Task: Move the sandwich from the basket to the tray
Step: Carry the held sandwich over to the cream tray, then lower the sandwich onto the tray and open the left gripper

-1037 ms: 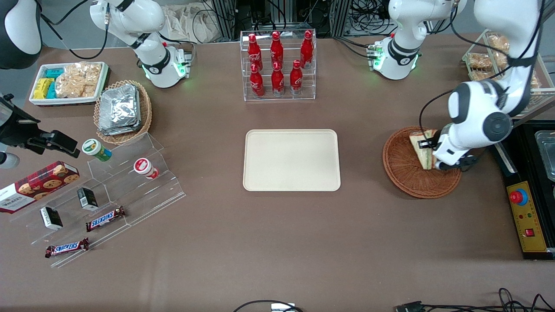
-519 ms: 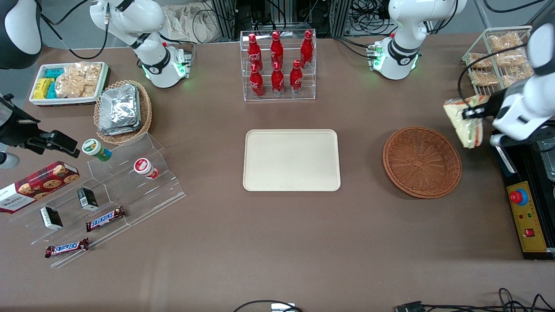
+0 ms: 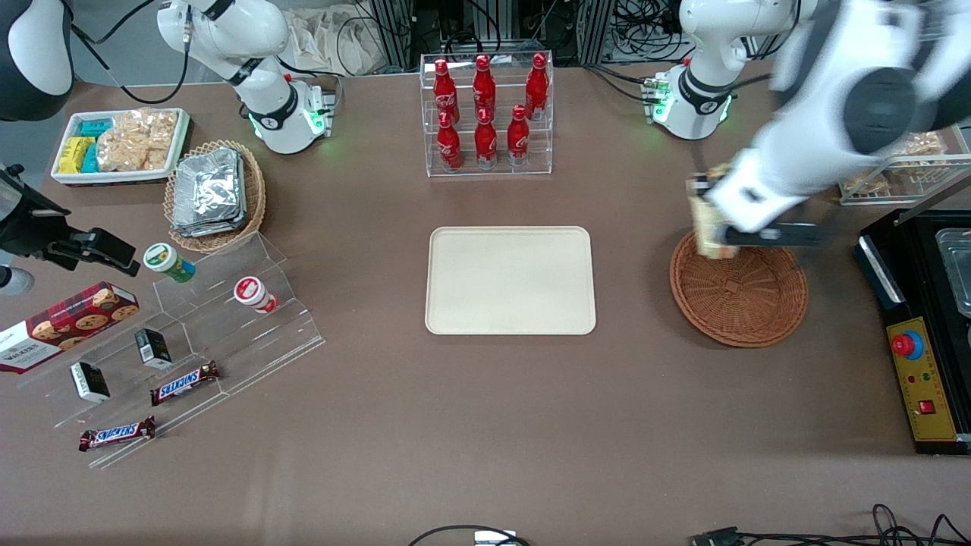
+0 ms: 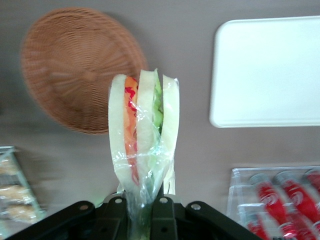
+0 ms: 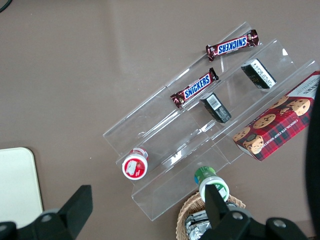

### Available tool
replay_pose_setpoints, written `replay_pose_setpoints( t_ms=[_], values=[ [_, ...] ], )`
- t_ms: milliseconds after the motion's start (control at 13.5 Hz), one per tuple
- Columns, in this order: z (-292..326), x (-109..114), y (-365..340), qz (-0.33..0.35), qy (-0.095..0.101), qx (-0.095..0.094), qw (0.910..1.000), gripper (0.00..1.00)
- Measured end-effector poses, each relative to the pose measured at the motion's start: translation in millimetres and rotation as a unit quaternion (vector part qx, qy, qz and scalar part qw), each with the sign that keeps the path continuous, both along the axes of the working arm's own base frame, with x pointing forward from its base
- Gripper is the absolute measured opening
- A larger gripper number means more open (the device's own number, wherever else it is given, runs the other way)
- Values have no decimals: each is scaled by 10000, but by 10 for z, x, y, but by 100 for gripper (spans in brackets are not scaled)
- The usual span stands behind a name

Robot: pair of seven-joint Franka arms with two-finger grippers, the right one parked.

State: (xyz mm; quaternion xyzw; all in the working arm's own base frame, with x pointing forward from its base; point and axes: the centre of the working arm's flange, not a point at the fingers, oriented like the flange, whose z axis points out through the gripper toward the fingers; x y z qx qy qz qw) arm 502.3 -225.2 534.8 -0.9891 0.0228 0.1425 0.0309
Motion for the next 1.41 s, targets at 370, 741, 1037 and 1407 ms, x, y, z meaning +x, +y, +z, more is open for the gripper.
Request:
replay_pose_setpoints(
  t_ms=[370,741,1037,1407],
  values=[
    [-513,-252,-1099,408,-232,-79,9989,15],
    [-1826,-180,-1187,729,-239,-272,9967,15],
    [-2787,-221,-1349,606,-325,76,9976,15],
    [-3208,-205,-1385,388,-363,185,9984,15]
  ],
)
